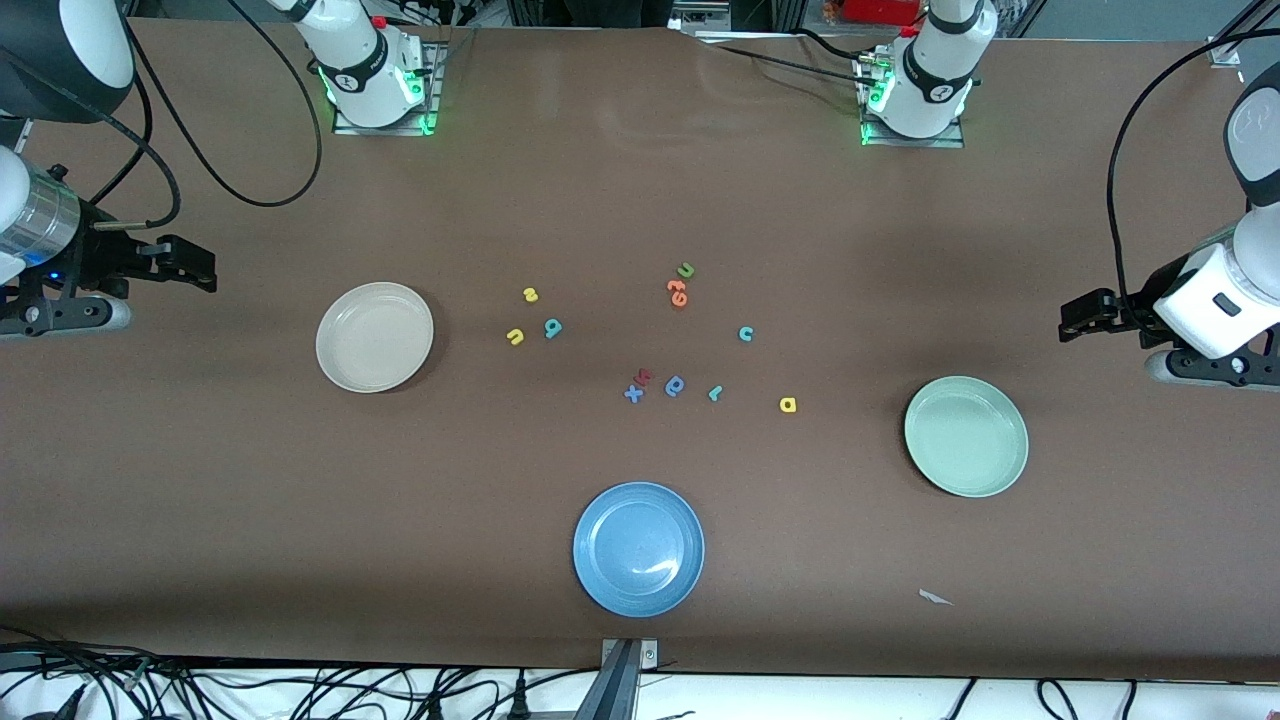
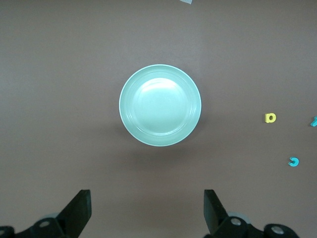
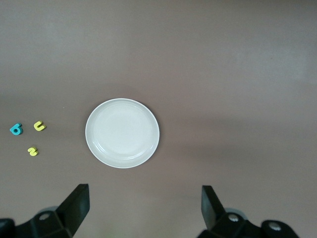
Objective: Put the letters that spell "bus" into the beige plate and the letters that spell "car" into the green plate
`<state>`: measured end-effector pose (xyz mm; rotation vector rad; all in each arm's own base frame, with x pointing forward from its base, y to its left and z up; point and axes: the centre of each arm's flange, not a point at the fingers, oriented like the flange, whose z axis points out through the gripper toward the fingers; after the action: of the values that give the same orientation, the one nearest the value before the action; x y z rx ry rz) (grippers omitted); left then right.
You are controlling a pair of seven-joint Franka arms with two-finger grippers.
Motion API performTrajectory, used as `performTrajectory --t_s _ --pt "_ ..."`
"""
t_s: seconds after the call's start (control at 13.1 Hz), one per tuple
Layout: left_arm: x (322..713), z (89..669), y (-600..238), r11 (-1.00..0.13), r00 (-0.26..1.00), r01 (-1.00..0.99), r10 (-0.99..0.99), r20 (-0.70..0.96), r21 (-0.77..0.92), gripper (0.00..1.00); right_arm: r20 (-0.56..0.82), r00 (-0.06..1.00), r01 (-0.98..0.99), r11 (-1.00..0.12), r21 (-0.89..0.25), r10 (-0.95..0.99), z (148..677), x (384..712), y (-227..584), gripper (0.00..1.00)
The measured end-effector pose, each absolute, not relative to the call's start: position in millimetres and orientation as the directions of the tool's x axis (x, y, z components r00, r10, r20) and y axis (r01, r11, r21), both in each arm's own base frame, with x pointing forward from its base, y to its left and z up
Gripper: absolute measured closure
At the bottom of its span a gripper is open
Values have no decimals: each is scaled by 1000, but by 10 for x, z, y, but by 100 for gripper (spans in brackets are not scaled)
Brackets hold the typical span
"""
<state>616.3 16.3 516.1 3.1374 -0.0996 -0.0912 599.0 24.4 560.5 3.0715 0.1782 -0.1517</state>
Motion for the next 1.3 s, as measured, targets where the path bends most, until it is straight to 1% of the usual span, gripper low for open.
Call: performTrajectory --t_s 0.92,1.07,1.14,1.3 --pt "6193 5085 126 -998 996 -57 -57 -67 4 0 -101 989 117 -992 48 112 5605 5990 251 0" --pt "6277 4857 63 -999 996 9 5 -88 40 0 -97 989 114 -993 42 110 5607 5994 245 0" --pt "6346 4639 14 -998 993 30 24 -112 51 0 -94 990 110 -993 36 107 5606 5999 233 0" --pt "6460 4255 -232 -998 989 12 3 -147 64 0 -92 990 106 -994 31 103 5600 6007 217 0"
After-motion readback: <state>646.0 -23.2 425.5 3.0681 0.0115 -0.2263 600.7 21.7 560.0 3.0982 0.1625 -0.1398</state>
